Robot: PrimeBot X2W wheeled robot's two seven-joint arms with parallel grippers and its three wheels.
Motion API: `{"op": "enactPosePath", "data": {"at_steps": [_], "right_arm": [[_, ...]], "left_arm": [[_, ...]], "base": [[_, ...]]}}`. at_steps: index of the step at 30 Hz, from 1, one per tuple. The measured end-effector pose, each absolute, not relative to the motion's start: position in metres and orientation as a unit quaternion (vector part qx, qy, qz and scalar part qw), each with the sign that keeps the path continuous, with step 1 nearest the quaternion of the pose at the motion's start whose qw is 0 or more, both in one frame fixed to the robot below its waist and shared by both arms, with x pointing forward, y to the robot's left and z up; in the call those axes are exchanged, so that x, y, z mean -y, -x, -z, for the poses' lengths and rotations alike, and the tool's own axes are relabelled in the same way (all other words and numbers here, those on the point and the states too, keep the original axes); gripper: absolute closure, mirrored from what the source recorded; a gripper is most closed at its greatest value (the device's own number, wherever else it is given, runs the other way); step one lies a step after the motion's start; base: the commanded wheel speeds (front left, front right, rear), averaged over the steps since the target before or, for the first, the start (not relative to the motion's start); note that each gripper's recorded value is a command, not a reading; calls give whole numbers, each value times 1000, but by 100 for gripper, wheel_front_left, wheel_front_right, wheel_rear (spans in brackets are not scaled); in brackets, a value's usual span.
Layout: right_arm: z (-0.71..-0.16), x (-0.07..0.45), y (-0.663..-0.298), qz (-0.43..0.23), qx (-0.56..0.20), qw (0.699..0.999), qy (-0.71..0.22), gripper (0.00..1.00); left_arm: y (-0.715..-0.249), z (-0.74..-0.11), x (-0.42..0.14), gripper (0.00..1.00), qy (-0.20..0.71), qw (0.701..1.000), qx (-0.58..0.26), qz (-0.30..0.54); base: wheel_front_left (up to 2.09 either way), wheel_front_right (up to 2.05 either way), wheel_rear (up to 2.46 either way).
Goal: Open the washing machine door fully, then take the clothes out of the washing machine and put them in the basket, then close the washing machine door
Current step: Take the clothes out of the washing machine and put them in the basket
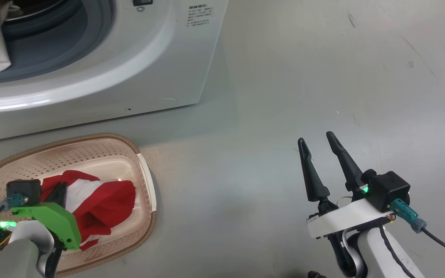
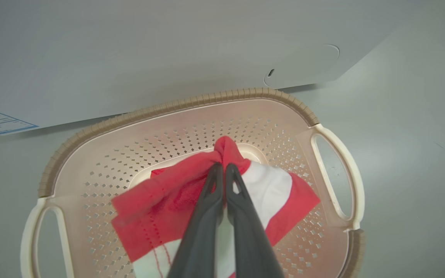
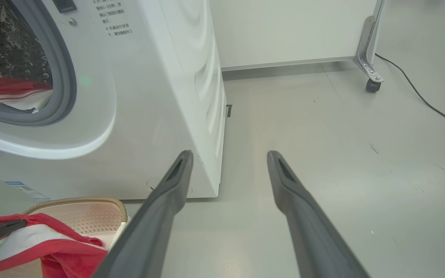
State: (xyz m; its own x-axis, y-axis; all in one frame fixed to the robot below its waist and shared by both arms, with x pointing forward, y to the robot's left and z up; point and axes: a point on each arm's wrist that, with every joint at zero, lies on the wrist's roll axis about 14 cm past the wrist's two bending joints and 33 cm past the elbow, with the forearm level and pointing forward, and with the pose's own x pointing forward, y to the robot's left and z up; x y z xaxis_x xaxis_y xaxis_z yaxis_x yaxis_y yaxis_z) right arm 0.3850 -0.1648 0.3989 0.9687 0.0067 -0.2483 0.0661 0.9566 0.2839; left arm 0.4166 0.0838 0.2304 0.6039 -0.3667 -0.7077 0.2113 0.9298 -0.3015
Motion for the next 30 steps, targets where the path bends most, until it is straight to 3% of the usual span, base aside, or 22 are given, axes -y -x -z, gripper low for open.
{"op": "enactPosePath", "data": {"at_steps": [15,16,17,30], "right_arm": [[-386,189,-390,54,-137,980,-130,0],[-386,189,-391,54,-136,981,-130,0],[-387,188,-391,53,-135,981,-131,0],[-398,181,-397,39,-117,983,-138,0]], "left_arm": [[-407,-187,-76,100,86,867,-463,163],[-403,-186,-75,60,87,864,-468,161],[-401,-186,-74,0,88,863,-471,161],[-405,-209,-71,0,91,881,-436,159]], "base": [[0,0,0],[0,0,0],[0,0,0],[0,0,0]]}}
